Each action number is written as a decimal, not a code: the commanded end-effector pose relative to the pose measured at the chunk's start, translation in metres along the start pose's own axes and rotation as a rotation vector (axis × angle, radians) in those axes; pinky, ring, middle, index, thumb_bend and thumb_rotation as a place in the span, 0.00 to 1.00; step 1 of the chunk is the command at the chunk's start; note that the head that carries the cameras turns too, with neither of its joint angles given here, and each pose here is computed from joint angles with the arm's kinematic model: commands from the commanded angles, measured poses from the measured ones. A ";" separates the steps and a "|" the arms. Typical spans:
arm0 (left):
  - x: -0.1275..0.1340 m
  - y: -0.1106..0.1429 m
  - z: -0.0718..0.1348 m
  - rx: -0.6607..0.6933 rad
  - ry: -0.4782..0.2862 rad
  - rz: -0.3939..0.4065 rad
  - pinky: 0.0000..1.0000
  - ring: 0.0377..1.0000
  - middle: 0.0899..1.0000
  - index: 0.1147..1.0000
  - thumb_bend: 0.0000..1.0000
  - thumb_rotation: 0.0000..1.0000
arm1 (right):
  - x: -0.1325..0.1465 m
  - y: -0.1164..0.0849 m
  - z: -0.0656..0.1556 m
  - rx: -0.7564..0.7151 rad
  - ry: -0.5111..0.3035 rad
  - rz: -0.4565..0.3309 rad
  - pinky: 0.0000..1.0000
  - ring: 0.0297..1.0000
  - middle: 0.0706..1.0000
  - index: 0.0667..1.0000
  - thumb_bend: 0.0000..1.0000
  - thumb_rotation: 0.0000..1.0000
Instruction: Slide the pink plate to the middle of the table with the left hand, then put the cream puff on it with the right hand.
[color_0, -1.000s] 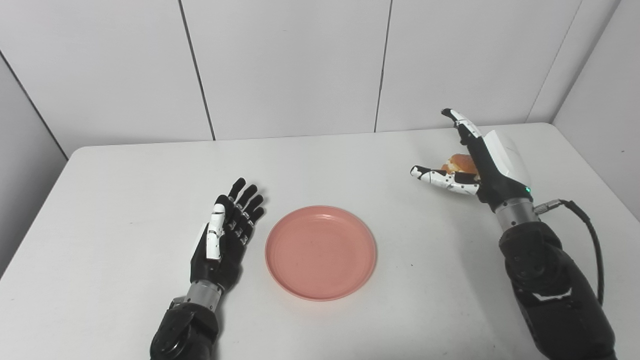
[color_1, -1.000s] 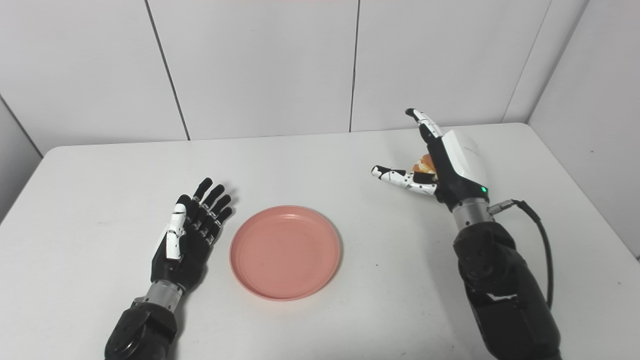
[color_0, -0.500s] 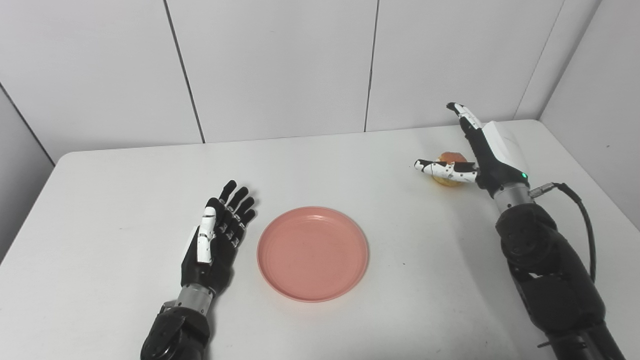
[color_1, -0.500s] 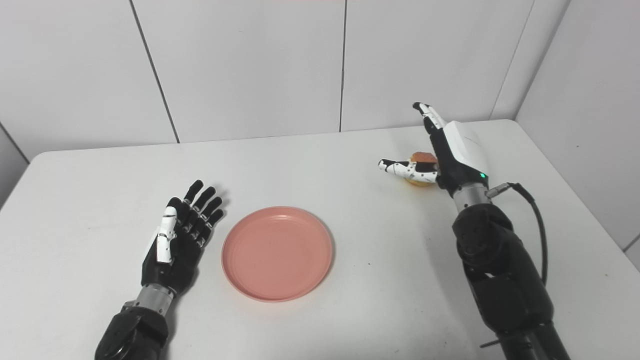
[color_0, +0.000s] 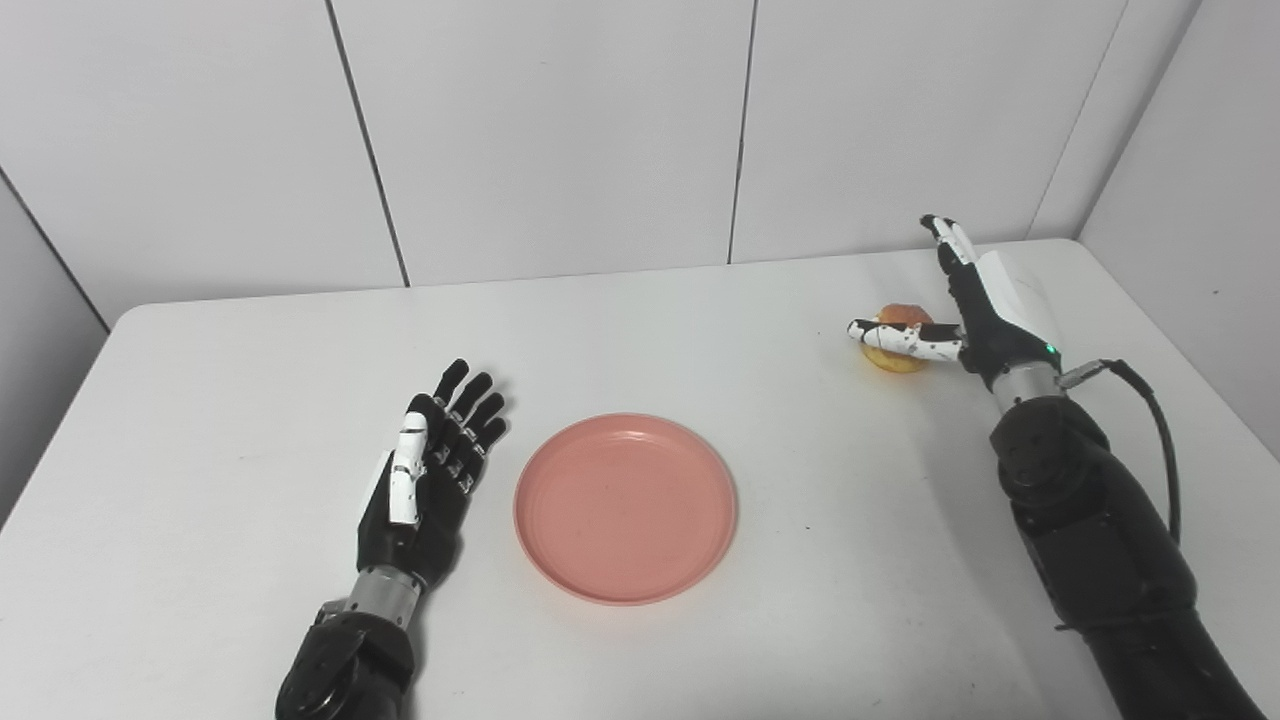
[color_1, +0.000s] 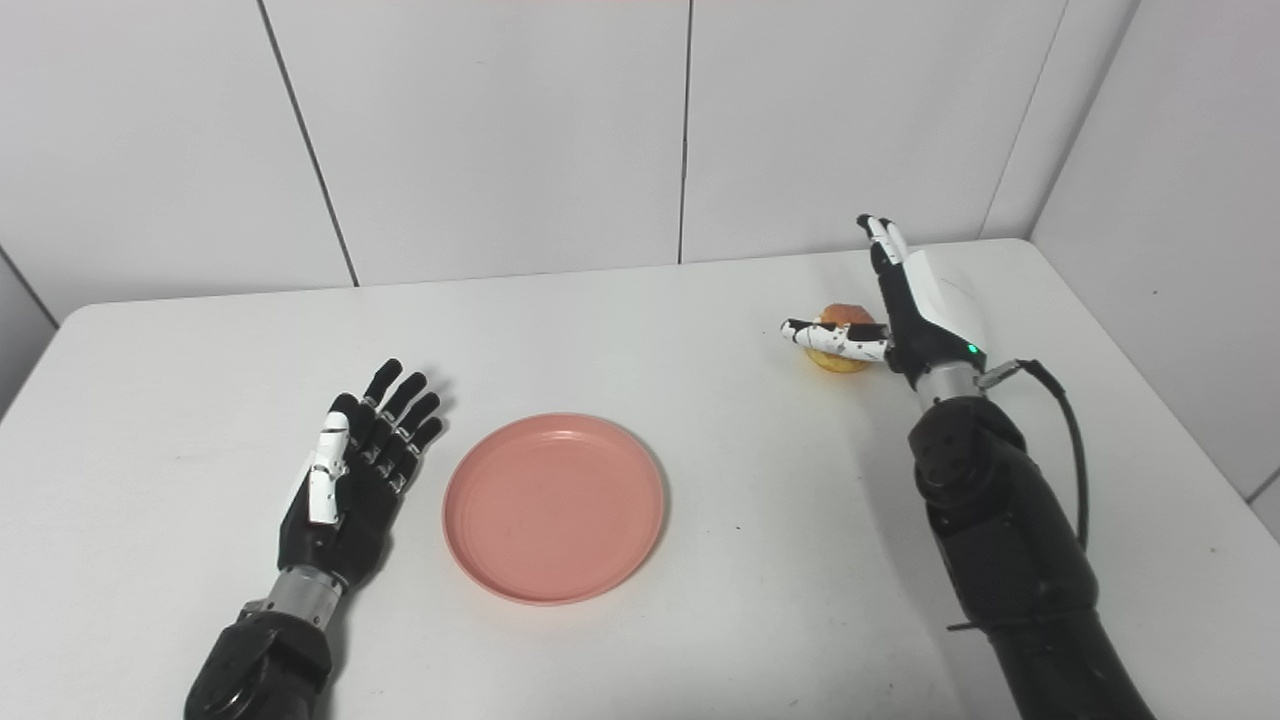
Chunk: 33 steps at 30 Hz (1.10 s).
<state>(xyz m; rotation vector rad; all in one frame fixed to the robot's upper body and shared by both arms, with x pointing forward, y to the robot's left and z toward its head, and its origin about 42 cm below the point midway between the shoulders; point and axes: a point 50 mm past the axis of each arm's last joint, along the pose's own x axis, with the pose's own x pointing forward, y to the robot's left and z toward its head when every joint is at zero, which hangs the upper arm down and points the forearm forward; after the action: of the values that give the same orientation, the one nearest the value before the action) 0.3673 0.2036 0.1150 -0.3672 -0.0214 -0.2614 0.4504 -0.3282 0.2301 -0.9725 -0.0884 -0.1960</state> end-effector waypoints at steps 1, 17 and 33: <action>-0.026 0.021 -0.033 -0.034 0.133 0.074 0.98 0.95 0.94 0.93 0.39 1.00 | 0.021 -0.026 0.013 -0.036 -0.040 -0.073 0.77 0.91 0.98 0.95 0.82 0.50; -0.027 0.020 -0.035 -0.044 0.134 0.070 0.99 0.96 0.95 0.94 0.39 1.00 | 0.049 -0.018 0.006 -0.106 0.047 -0.004 0.75 0.89 0.95 0.94 0.86 0.47; -0.028 0.021 -0.036 -0.055 0.135 0.083 0.99 0.96 0.94 0.94 0.38 1.00 | 0.062 -0.002 -0.009 -0.102 0.103 0.030 0.73 0.87 0.94 0.92 0.86 0.48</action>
<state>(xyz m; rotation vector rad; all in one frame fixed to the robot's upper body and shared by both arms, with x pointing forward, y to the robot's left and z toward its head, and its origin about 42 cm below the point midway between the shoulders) 0.3674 0.2050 0.1152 -0.3858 -0.0229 -0.2580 0.4964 -0.3426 0.1994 -1.0534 0.1378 -0.1773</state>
